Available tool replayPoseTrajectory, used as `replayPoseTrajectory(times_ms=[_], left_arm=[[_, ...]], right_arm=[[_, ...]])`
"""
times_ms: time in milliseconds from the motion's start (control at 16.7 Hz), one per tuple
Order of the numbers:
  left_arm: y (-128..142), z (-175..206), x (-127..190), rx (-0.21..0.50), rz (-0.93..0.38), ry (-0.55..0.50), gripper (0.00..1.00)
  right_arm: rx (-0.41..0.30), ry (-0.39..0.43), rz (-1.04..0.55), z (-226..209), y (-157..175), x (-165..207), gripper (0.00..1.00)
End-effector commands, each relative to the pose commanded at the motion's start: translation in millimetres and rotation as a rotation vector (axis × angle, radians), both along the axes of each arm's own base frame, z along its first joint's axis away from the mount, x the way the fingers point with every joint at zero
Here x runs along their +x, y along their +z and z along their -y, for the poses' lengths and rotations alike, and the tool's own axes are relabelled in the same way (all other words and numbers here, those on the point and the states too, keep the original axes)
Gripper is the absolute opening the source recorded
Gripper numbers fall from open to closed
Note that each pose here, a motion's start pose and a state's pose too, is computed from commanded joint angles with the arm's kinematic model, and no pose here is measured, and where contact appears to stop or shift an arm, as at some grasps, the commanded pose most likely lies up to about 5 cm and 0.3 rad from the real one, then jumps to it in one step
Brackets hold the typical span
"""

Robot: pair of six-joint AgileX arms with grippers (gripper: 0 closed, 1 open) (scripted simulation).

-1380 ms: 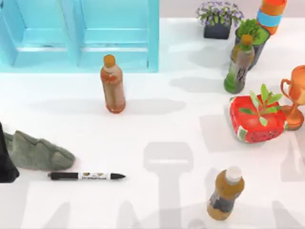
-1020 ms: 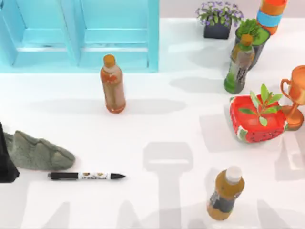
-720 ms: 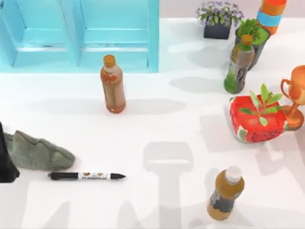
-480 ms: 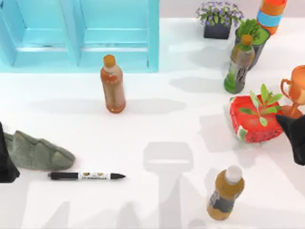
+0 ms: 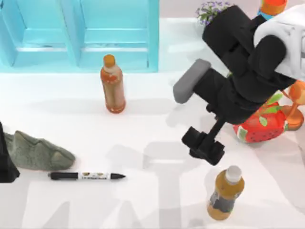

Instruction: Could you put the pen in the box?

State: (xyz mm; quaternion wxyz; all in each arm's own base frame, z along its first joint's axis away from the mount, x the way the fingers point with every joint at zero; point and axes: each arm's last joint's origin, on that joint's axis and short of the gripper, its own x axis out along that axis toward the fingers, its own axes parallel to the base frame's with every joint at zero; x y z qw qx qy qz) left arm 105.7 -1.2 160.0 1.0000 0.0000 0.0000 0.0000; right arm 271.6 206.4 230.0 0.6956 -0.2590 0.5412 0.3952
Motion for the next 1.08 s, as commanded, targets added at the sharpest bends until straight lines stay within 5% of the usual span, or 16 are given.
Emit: replayPoseTrajectory(times_ms=[300,600,1080], left_arm=[[0,0,0,0.0,0.0,0.0,1.0],[0,0,0,0.0,0.0,0.0,1.0],[0,0,0,0.0,0.0,0.0,1.0]], right_arm=[[-0.098,0.258,-0.201,-97,-50,33,1.0],[-0.029,0.452,-0.187,-167,-64,42,1.0],[0.055,0.556,-0.117,-196,-58,42,1.0]])
